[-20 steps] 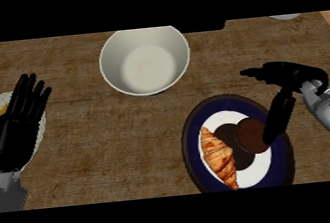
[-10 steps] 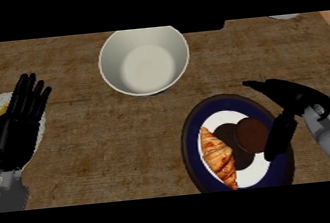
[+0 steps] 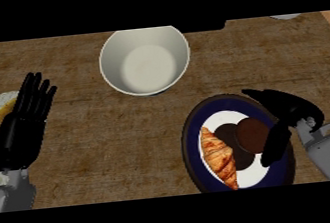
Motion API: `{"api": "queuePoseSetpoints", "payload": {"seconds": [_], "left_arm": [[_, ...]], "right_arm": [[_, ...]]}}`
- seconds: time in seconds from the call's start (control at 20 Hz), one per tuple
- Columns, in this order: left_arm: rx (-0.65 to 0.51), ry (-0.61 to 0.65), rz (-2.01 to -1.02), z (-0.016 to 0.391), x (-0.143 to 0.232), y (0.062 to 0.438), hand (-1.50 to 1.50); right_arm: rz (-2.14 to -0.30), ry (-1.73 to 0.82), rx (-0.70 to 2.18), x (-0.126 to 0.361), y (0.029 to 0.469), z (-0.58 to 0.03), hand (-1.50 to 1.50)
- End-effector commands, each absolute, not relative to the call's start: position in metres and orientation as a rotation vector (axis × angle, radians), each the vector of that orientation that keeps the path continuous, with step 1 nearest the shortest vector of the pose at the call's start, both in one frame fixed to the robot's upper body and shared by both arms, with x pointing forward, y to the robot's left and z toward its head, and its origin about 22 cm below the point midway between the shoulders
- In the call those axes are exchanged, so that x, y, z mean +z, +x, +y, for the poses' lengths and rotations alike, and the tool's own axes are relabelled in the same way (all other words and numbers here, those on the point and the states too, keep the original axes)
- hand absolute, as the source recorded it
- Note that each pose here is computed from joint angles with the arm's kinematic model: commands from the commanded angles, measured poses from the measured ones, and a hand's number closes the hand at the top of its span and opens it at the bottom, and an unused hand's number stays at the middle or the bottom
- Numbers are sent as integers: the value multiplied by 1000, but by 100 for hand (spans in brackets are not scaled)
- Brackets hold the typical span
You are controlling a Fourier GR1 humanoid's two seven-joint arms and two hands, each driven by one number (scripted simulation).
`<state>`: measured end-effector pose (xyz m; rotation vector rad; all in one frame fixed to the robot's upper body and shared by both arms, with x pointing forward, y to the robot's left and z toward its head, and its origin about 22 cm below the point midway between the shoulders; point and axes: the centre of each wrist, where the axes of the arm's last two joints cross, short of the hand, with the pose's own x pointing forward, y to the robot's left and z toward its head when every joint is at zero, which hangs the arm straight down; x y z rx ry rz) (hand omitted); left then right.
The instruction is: Pick the cupcake from the plate and place it in the bowl
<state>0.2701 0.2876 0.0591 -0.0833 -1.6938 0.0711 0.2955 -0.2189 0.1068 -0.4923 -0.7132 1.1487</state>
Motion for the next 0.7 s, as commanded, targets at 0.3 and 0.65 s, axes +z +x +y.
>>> {"api": "queuePoseSetpoints", "payload": {"seconds": [0.3,0.65], "left_arm": [[82,-82,-1701,295,73,278,0],[69,-81,-1694,291,61,277,0]], "right_arm": [[-604,-505,1177,83,293,-217,-150],[-589,-529,1298,87,313,-203,150]]}}
